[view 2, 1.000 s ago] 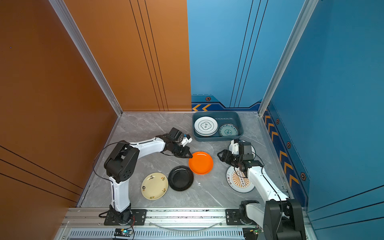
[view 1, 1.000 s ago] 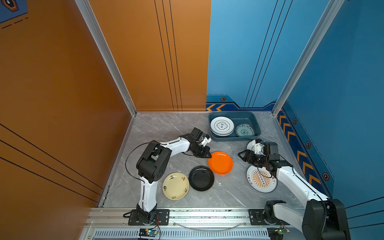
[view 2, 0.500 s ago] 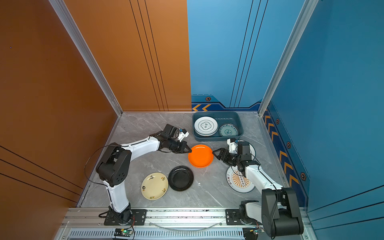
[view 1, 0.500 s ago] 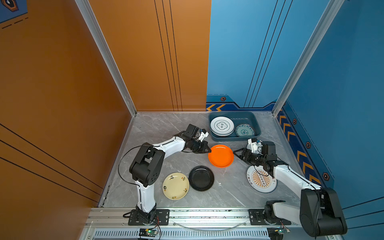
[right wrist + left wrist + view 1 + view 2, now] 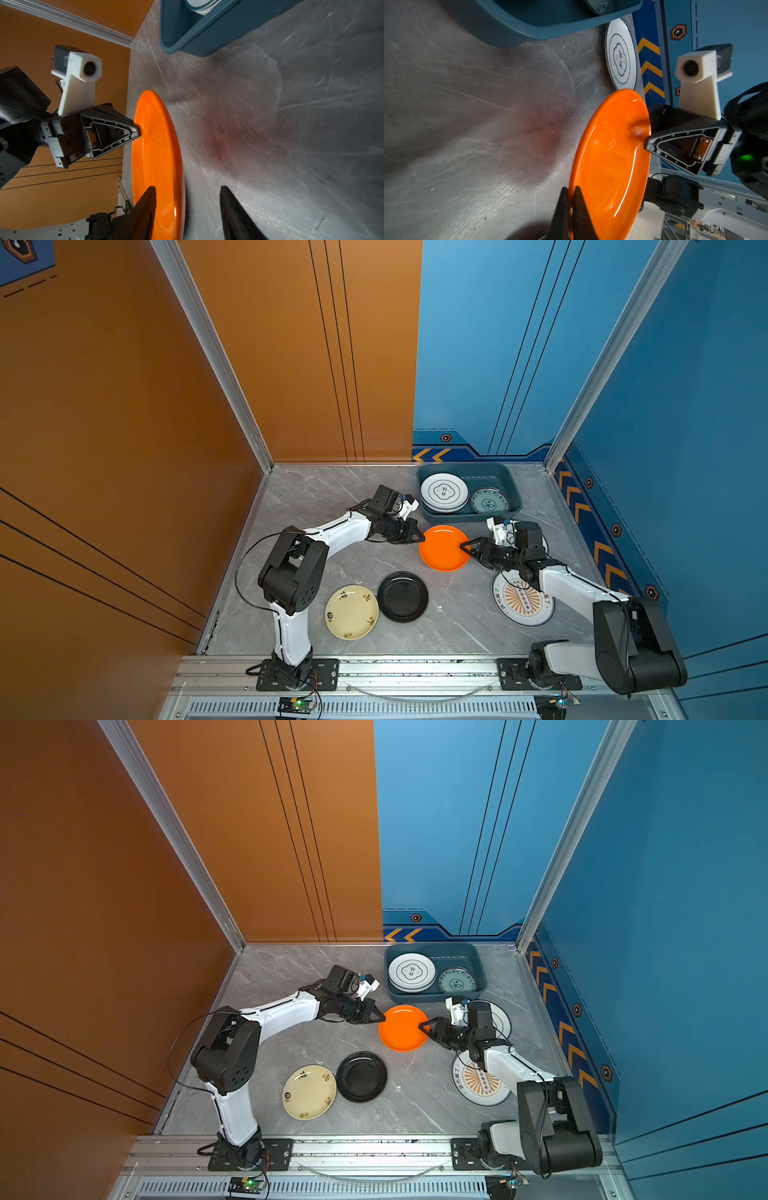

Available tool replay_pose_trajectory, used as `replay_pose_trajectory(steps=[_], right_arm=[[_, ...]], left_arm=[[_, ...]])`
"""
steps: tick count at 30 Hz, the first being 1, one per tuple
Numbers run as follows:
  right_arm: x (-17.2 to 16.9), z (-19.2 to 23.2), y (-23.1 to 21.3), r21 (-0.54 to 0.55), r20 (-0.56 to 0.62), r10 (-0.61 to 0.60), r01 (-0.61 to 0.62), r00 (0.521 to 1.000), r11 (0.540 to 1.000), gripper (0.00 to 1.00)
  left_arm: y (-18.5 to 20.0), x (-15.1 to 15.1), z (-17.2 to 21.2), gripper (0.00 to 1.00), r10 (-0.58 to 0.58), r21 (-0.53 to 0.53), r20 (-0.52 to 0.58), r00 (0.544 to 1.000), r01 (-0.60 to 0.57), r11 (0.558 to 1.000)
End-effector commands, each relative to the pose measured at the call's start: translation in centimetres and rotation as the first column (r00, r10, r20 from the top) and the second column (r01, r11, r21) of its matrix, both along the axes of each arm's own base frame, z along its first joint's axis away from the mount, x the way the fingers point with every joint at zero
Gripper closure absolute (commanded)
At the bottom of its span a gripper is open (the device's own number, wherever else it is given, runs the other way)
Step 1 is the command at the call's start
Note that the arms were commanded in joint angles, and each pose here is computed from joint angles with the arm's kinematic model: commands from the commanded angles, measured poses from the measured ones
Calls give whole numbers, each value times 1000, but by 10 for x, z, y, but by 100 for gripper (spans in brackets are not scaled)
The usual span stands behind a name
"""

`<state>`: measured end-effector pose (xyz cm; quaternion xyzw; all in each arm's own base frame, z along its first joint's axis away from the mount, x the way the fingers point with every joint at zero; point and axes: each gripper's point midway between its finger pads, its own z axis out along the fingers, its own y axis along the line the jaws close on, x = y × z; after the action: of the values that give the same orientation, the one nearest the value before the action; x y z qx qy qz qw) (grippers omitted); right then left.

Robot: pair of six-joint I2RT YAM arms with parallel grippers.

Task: Place the plates into the plastic bin on the countertop
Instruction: 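Tilt the orange plate up with the left gripper while the right gripper grasps its rim, then carry the orange plate to the teal bin with the right gripper while the left withdraws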

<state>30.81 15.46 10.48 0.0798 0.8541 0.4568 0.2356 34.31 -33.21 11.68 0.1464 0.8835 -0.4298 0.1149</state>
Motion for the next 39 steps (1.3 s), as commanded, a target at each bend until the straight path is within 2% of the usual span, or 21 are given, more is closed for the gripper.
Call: replay_pose_trajectory(steps=[1,6,14,25,35,36,39], right_arm=[[6,11,9,49,27,20,-21,999,999,57],[11,21,18,65,44,49,-52,998,997,67],[17,25,28,71,48,77,-80,996,994,78],[17,34,35,74,57,83,-87,995,993,99],[14,48,28,5,43,78,-78,996,997,100],[13,50,27,-2,44,76,-76,996,997,100],[14,54,19,-48,42,56,-54,998,997,100]], left_arm=[[-12,0,34,100,-19,-57,47,999,22,998],[-16,-4,40,100,-16,-50,56,998,19,999],[-22,-14,43,100,-22,-26,65,998,24,999],[-14,-22,46,100,-8,-5,94,996,8,1000],[-9,-23,56,99,13,-12,133,991,-12,1000],[-8,-23,55,95,16,-11,133,991,-14,1000],[-3,-23,52,60,22,14,141,990,-24,1000]])
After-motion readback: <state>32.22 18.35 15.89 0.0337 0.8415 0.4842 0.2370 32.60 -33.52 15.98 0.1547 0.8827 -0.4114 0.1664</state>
